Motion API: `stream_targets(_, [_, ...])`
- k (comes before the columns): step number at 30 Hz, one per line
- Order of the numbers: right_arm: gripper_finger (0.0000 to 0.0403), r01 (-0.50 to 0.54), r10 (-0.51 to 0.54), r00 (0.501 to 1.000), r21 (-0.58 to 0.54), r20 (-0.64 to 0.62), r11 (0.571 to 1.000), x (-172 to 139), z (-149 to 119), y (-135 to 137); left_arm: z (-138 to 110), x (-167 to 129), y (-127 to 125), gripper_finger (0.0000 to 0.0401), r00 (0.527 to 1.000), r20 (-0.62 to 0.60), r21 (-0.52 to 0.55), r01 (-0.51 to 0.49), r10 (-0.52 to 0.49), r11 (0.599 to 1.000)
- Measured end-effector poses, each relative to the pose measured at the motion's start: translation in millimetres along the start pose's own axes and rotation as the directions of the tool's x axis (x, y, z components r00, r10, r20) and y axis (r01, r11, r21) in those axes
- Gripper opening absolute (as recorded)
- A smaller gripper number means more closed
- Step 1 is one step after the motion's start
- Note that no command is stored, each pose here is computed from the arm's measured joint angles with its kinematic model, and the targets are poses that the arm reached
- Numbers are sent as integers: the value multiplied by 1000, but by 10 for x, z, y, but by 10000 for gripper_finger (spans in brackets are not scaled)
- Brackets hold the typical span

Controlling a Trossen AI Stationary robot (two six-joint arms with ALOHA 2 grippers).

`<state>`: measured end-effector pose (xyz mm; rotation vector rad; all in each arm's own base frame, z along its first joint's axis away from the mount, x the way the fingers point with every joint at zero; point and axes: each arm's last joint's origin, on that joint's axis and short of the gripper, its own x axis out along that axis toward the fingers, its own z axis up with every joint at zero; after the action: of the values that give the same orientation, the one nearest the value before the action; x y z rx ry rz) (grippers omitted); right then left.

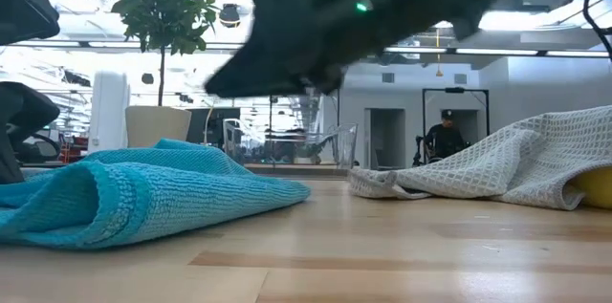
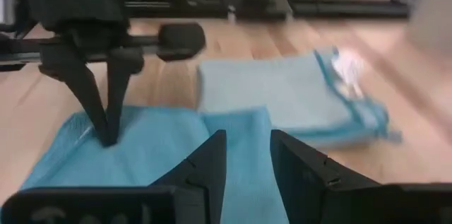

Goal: Fold microfiber towels
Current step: Fold the blue microfiber cloth

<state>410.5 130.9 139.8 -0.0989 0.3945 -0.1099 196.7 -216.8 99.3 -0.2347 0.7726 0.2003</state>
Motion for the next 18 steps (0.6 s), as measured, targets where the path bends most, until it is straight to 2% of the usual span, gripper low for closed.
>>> stream_targets(4, [140,-128,128,992,10,-19,992,230,104,-183,-22,-15,-11,4,1000,3,1,4,-4,1000])
stream_targets(7, [145,-124,125,989,11,-84,992,377,47,-297,-48,-34,-21,4,1000,4,-6,6,-6,1000])
stream_targets(10, [149,-135,136,987,17,-89,991,423,43,-343,-68,-52,-32,4,1000,5,-4,11,-11,1000])
stream_targets(18, [146,-191,191,975,16,-109,982,472,-83,-271,-80,-60,-33,4,1000,7,5,8,-8,1000])
